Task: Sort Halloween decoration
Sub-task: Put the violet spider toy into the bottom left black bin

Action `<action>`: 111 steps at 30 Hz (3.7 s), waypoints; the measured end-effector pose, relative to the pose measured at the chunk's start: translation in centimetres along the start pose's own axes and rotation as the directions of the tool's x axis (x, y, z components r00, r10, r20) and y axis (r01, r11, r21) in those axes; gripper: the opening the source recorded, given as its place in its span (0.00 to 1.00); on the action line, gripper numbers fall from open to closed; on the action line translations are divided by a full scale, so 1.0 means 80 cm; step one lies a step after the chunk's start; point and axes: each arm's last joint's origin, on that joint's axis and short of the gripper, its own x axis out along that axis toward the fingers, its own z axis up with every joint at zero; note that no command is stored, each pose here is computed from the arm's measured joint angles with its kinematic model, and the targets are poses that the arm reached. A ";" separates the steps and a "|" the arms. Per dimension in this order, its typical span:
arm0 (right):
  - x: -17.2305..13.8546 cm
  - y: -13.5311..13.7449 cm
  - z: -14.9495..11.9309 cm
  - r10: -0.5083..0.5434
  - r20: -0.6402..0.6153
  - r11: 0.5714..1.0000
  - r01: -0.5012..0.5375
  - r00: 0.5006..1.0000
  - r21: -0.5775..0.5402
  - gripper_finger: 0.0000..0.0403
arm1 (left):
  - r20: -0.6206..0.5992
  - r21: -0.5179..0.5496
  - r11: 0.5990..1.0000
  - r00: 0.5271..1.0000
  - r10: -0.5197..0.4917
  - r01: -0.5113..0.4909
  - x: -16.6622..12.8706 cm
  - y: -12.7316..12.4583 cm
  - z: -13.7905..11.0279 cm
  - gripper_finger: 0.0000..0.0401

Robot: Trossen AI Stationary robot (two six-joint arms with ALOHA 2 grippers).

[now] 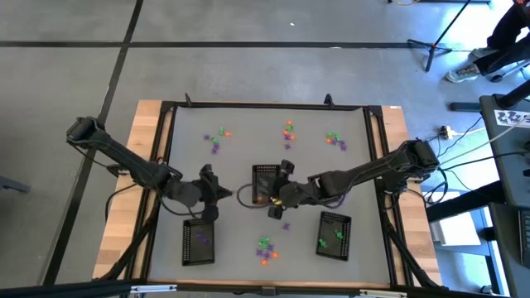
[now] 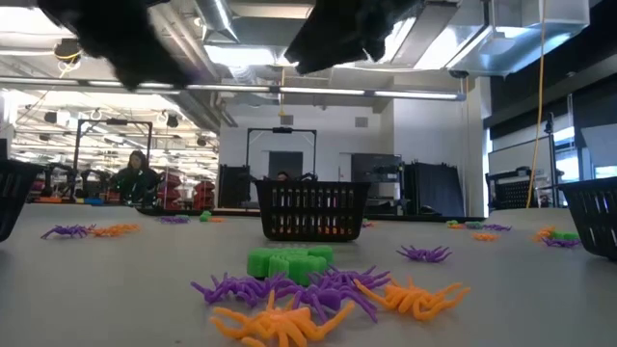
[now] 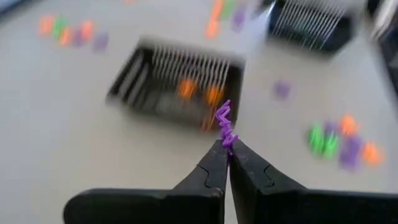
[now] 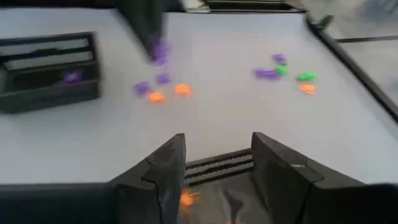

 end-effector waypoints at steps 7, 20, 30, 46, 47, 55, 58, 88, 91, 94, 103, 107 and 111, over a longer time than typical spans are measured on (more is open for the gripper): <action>-0.018 0.030 -0.010 0.052 -0.022 0.996 -0.054 0.998 -0.069 0.41 | -0.426 -0.067 0.996 0.902 -0.078 0.055 -0.034 -0.045 -0.006 0.00; -0.024 0.039 -0.015 0.026 -0.020 0.996 -0.028 0.999 -0.088 0.41 | -0.586 -0.066 0.991 0.799 -0.135 0.118 -0.053 -0.097 -0.067 0.11; -0.024 0.037 -0.014 -0.021 -0.005 0.991 0.020 1.000 -0.131 0.41 | -0.574 -0.012 1.000 0.819 -0.028 0.026 -0.052 -0.079 -0.061 0.33; -0.024 0.037 -0.012 -0.020 0.011 0.989 0.021 1.000 -0.144 0.41 | -0.597 0.195 0.978 0.782 0.180 -0.076 0.006 0.010 -0.038 0.33; -0.024 0.037 -0.012 -0.021 0.008 0.989 0.022 1.000 -0.146 0.41 | -0.611 0.191 0.979 0.772 0.175 -0.072 0.011 0.016 -0.043 0.33; -0.024 0.035 -0.019 -0.035 -0.037 0.985 0.028 0.999 -0.169 0.41 | -0.639 0.141 0.990 0.760 0.115 -0.031 0.044 0.056 -0.090 0.33; -0.024 0.035 -0.019 -0.037 -0.043 0.984 0.029 0.998 -0.173 0.41 | -0.624 0.108 0.994 0.777 0.082 -0.018 0.052 0.068 -0.100 0.33; -0.024 0.035 -0.020 -0.038 -0.046 0.984 0.029 0.998 -0.173 0.41 | -0.491 0.189 0.979 0.856 0.164 -0.080 0.013 0.054 -0.058 0.00; -0.024 0.035 -0.020 -0.038 -0.047 0.985 0.029 0.998 -0.172 0.41 | -0.440 0.194 0.981 0.891 0.109 -0.024 -0.004 0.025 -0.036 0.00; -0.024 0.035 -0.020 -0.037 -0.046 0.986 0.029 0.998 -0.167 0.41 | -0.382 0.180 0.982 0.924 0.012 0.061 -0.015 -0.006 -0.022 0.00; -0.024 0.035 -0.020 -0.037 -0.045 0.989 0.030 0.998 -0.146 0.41 | -0.429 0.030 0.966 0.876 -0.219 0.256 -0.030 -0.072 -0.053 0.00; -0.024 0.036 -0.019 -0.034 -0.037 0.990 0.029 0.999 -0.140 0.41 | -0.472 0.038 0.963 0.854 -0.218 0.267 -0.033 -0.085 -0.072 0.01; -0.024 0.036 -0.018 -0.032 -0.030 0.990 0.028 0.999 -0.136 0.41 | -0.530 0.016 0.966 0.822 -0.209 0.256 -0.028 -0.092 -0.086 0.10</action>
